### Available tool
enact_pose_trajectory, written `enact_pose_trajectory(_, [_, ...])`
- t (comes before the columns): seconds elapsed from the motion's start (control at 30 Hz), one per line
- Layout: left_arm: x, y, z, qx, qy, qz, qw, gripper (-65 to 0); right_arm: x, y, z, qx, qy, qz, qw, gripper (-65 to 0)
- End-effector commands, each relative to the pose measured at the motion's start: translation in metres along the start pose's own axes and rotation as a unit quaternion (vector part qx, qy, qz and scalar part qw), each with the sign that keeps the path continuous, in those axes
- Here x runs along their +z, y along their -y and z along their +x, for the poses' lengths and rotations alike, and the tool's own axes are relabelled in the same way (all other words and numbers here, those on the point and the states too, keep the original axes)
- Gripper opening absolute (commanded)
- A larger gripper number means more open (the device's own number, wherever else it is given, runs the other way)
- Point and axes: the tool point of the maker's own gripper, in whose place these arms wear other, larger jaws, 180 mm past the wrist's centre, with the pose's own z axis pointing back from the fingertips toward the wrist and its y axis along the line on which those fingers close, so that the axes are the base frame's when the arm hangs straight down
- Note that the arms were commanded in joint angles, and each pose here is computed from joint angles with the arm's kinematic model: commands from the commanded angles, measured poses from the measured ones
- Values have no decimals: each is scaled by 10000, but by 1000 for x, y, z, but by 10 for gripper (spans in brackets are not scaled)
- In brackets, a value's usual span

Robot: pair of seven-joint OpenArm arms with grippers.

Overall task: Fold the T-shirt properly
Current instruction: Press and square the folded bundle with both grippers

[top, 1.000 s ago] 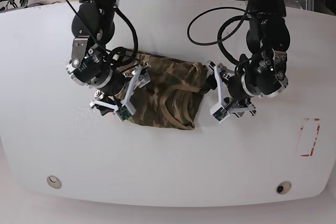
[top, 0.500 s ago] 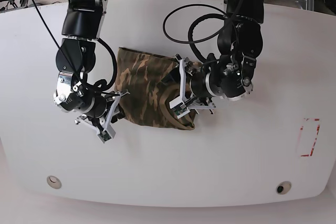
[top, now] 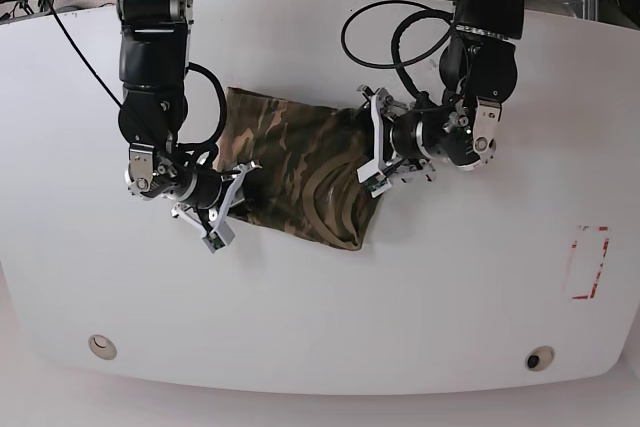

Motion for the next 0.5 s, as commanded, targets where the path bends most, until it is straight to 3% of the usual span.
enact_pose_trajectory(0.0, [-1,-12,-6,94,2,12,10000,-299,11,16,-5,68,-65,-178,9998,-520])
enact_pose_trajectory(0.3, [-8,-75,-1,327,-25,168,9993,-299,26,-9,-32,344,-244,-175,9990,-520])
enact_pose_trajectory(0.47, [-8,-97,25,237,91,237,9994,-299,27,-58,-33,502,-296,38,9983,-520])
